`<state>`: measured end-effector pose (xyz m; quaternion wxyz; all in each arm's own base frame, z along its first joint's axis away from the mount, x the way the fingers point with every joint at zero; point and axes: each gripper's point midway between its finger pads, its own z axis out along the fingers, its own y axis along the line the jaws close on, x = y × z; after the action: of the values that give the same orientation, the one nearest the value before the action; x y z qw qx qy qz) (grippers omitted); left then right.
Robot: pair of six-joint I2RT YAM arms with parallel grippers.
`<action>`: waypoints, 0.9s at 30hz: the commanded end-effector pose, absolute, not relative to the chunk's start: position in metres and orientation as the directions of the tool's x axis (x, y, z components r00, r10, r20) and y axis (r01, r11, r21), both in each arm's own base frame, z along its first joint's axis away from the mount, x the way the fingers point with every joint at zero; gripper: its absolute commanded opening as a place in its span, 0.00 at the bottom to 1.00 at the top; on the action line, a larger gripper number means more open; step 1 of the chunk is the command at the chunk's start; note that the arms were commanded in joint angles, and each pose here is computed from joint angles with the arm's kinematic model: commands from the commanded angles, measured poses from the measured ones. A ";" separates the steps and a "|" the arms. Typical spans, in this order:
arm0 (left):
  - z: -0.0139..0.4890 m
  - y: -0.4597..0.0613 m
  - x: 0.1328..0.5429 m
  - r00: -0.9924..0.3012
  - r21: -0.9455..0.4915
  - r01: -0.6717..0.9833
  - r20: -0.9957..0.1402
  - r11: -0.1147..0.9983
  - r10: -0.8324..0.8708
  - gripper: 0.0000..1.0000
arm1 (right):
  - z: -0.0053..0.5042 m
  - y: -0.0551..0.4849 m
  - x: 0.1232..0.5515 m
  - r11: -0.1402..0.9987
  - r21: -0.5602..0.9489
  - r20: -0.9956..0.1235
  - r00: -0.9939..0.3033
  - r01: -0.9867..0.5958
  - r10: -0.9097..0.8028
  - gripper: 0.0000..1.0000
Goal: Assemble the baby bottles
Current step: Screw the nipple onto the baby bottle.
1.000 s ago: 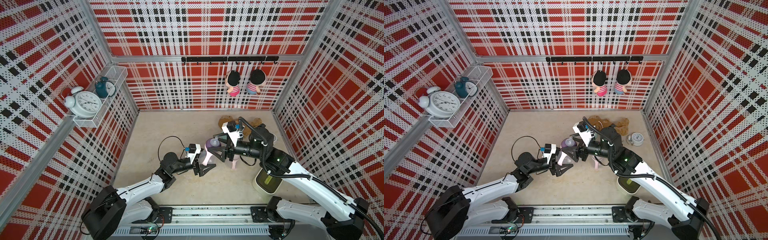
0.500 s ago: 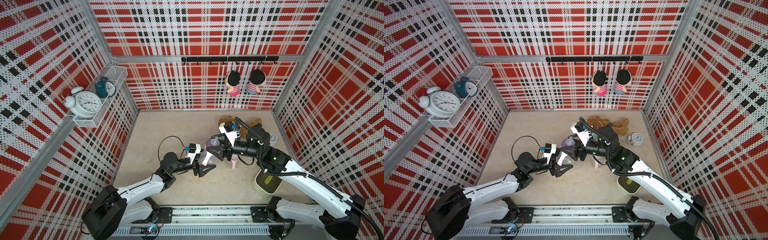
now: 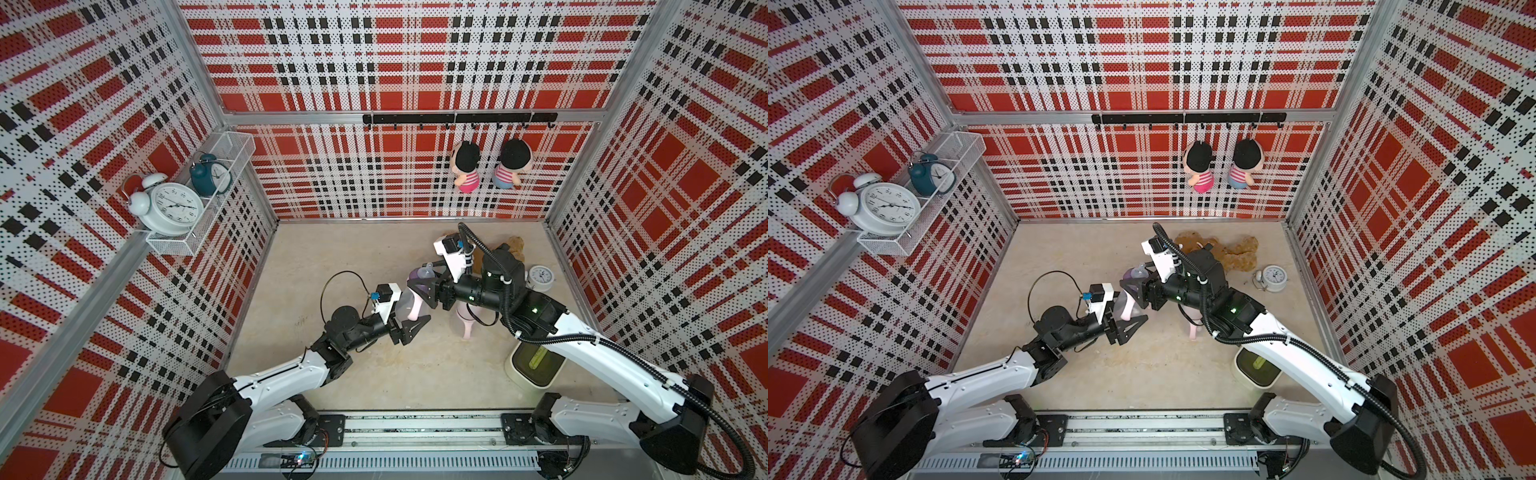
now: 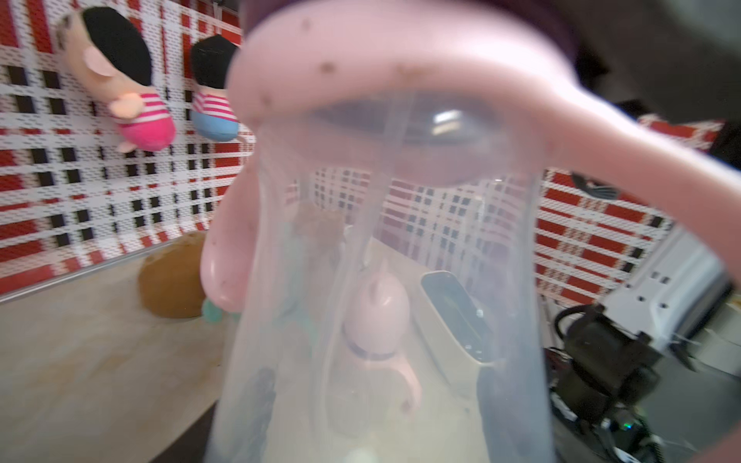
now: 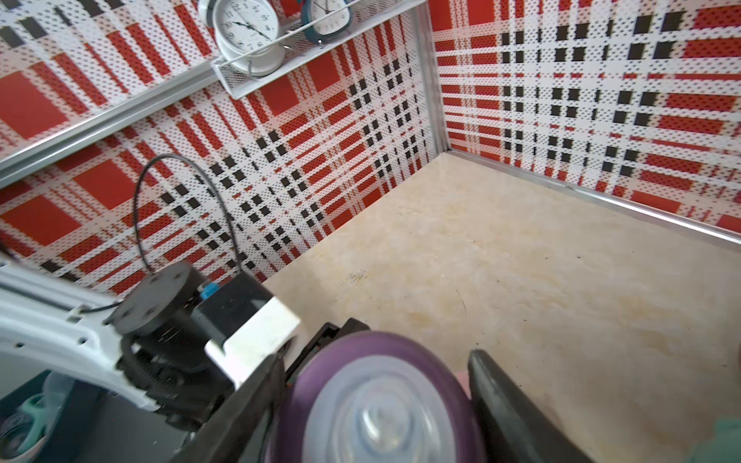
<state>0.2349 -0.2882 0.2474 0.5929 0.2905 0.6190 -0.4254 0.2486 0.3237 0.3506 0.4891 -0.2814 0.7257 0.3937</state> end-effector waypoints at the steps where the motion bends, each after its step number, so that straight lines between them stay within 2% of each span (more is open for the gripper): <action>1: 0.259 -0.241 0.280 -0.015 -0.164 0.602 -0.981 0.782 -0.194 0.00 | 0.354 0.322 0.263 0.676 0.316 -0.913 -0.408 -0.666 0.024 0.16; 4: 0.257 -0.231 0.285 0.010 -0.151 0.508 -0.983 0.848 -0.181 0.00 | 0.349 0.325 0.273 0.755 0.345 -0.889 -0.452 -0.558 0.071 0.12; 8: 0.256 -0.225 0.285 0.032 -0.128 0.437 -0.987 0.890 -0.157 0.00 | 0.344 0.334 0.279 0.795 0.351 -0.878 -0.468 -0.494 0.097 0.22; 13: 0.256 -0.227 0.283 0.044 -0.107 0.428 -0.989 0.898 -0.139 0.00 | 0.350 0.342 0.275 0.767 0.391 -0.861 -0.496 -0.508 0.111 0.71; 16: 0.255 -0.227 0.282 0.045 -0.102 0.427 -0.990 0.899 -0.133 0.00 | 0.358 0.343 0.273 0.756 0.387 -0.863 -0.496 -0.527 0.096 0.87; 21: 0.253 -0.229 0.283 0.044 -0.091 0.423 -0.992 0.902 -0.120 0.00 | 0.361 0.349 0.275 0.741 0.392 -0.834 -0.550 -0.544 0.037 0.96; 27: 0.252 -0.230 0.282 0.051 -0.074 0.408 -0.993 0.910 -0.104 0.00 | 0.341 0.355 0.284 0.721 0.404 -0.804 -0.594 -0.564 -0.014 0.97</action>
<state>0.2821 -0.2321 0.2415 0.7011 0.1244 0.6769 -0.1865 0.2827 0.3520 0.3636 0.4508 -0.1619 0.8113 0.3352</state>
